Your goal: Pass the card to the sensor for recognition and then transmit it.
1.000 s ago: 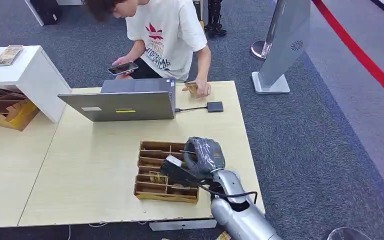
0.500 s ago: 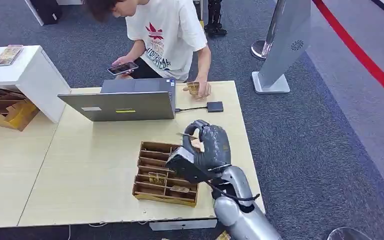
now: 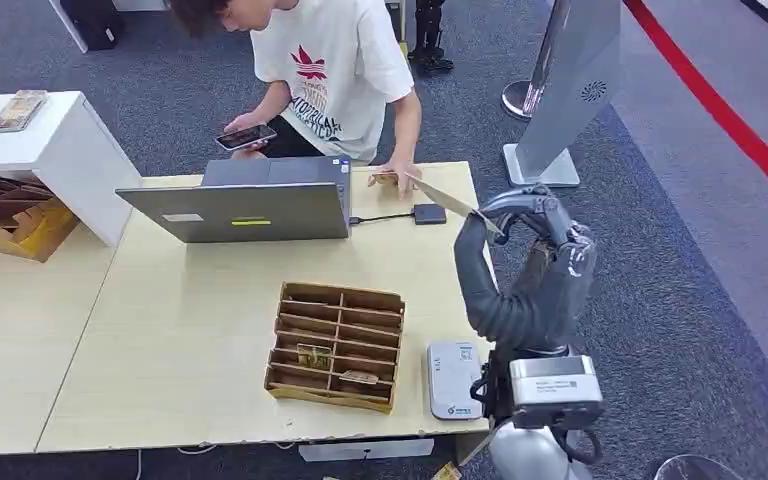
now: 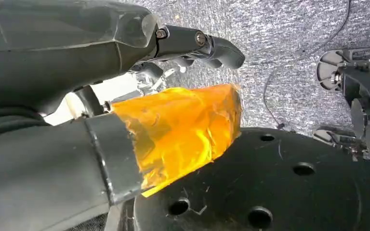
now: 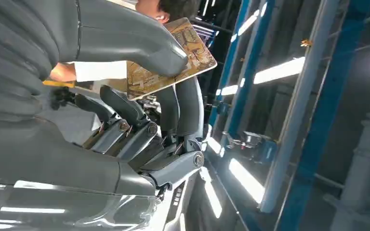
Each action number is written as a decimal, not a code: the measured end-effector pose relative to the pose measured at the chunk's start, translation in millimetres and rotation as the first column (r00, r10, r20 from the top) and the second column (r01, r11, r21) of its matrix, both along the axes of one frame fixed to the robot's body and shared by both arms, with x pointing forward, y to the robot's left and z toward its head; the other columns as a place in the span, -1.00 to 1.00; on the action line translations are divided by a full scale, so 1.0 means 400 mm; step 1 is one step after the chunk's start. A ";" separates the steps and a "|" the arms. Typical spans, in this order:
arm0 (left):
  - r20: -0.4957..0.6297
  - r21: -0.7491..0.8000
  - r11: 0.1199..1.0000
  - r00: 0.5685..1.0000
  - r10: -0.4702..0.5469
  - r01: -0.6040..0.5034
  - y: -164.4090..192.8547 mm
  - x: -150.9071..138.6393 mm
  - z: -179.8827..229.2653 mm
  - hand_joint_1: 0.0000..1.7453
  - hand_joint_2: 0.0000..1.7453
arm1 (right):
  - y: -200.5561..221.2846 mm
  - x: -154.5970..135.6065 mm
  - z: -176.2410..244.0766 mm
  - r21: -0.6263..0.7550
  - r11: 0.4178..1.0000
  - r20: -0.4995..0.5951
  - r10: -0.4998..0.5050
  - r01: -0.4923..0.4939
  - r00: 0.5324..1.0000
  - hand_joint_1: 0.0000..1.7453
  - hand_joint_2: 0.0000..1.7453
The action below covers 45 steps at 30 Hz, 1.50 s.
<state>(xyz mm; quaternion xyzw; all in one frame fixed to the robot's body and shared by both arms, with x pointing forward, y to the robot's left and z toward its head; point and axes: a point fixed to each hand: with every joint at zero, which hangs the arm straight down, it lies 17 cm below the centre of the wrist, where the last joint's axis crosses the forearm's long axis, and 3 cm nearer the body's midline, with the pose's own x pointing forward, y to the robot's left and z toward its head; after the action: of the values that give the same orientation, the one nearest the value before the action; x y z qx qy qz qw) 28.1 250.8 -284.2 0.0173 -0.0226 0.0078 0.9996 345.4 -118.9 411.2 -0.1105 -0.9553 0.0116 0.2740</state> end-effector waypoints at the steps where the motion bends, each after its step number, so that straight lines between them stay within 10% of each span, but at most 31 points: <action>1: 0.000 -0.001 1.000 1.000 0.000 0.000 -0.001 0.000 0.000 -1.00 -1.00 | -0.001 -0.002 0.002 0.000 1.000 0.003 0.000 0.000 1.000 1.00 1.00; 16: 0.001 -0.005 1.000 1.000 -0.016 0.016 -0.008 -0.001 0.000 -1.00 -1.00 | 0.010 0.007 0.007 -0.025 1.000 -0.001 0.009 -0.009 1.000 1.00 1.00; 31: -0.005 0.009 0.988 0.988 -0.156 0.156 0.007 0.001 0.000 -1.00 -1.00 | 0.165 0.256 -0.021 -0.371 0.927 -0.074 -0.087 0.054 0.993 1.00 1.00; 45: -0.004 0.019 0.950 0.950 -0.312 0.312 0.014 0.016 0.001 -1.00 -1.00 | 0.312 0.507 -0.102 -0.801 0.572 -0.027 -0.327 0.175 0.945 1.00 1.00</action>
<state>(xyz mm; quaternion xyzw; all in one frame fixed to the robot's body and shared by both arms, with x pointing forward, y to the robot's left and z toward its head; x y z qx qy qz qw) 34.7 256.3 -283.6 0.0230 -0.0243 -0.1502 0.9881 548.1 5.8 370.6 -0.3531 -0.7985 0.4012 0.2770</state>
